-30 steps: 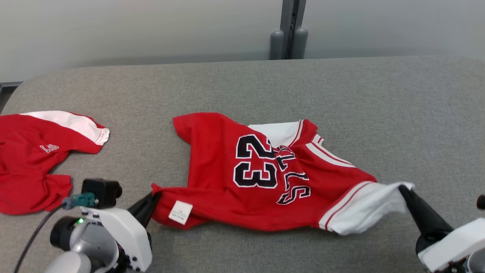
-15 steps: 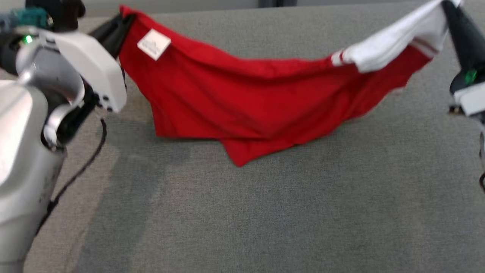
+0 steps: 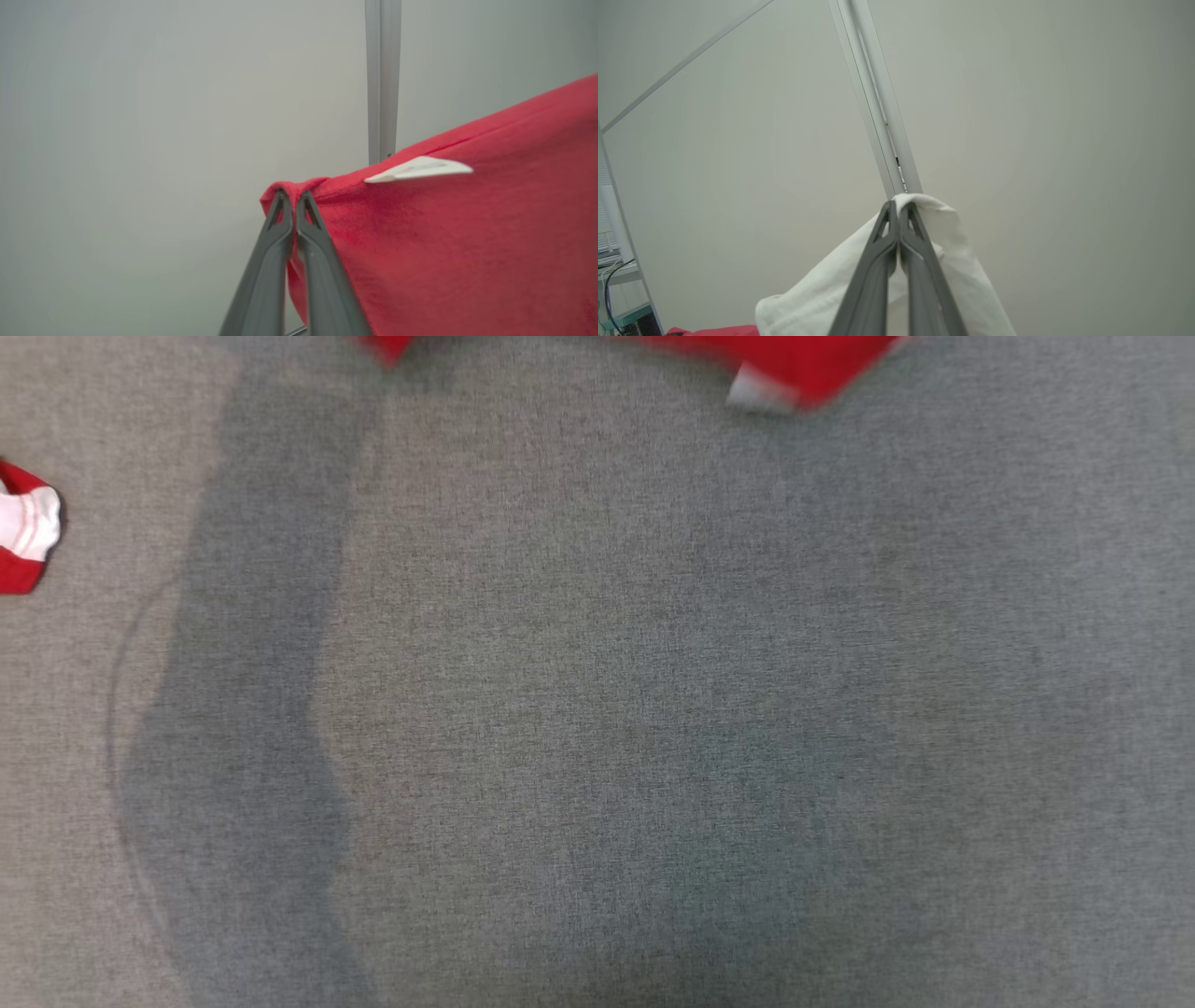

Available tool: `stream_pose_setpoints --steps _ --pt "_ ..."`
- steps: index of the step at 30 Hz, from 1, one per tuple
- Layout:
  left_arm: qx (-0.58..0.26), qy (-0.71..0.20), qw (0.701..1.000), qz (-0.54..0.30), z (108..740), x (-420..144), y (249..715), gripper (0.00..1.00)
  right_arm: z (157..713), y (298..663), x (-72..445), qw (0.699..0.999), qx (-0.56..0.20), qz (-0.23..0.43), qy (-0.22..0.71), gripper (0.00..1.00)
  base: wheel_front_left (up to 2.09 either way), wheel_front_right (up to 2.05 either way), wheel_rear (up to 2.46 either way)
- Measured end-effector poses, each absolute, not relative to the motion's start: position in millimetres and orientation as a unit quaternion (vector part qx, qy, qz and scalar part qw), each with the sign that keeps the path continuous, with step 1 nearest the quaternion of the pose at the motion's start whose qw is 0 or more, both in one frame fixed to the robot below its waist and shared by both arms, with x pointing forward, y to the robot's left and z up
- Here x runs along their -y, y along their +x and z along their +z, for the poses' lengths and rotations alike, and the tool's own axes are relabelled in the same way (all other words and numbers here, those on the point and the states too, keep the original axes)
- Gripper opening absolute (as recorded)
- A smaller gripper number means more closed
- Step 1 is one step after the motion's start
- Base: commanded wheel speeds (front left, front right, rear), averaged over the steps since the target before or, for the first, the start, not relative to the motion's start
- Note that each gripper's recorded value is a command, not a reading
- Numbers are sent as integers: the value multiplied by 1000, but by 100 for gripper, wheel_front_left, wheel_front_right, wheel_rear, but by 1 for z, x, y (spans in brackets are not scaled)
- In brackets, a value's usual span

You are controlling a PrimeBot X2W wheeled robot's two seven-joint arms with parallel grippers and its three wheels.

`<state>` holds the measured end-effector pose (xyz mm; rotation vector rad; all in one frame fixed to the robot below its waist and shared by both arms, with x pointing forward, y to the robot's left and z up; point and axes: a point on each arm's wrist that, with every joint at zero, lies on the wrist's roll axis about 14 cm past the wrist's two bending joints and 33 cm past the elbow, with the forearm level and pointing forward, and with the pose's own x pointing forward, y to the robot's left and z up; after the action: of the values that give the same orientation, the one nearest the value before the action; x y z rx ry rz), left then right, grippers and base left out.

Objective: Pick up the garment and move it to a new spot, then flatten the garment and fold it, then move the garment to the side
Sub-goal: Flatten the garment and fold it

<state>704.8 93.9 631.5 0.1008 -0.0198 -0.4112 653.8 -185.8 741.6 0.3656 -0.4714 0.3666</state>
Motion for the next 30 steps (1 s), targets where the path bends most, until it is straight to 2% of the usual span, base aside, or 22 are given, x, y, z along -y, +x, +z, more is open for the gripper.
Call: stream_pose_setpoints --steps 7,9,15,19,25,30 --pt "60 54 979 -187 660 -96 729 0 790 666 197 926 310 157 151 0 0 0 0" --pt "56 56 979 -186 659 -94 732 0 785 671 194 931 298 158 140 0 0 0 0" --pt "-16 70 975 -211 599 -79 734 0 710 695 179 957 191 178 125 0 0 0 0" --pt "-101 88 965 -225 530 -85 716 0 649 688 167 964 115 202 128 0 0 0 0" --pt "-173 81 950 -246 472 -100 670 0 574 648 165 964 -1 220 151 0 0 0 0" --pt "-217 64 941 -252 446 -118 622 0 526 594 162 952 -104 237 164 0 0 0 0"
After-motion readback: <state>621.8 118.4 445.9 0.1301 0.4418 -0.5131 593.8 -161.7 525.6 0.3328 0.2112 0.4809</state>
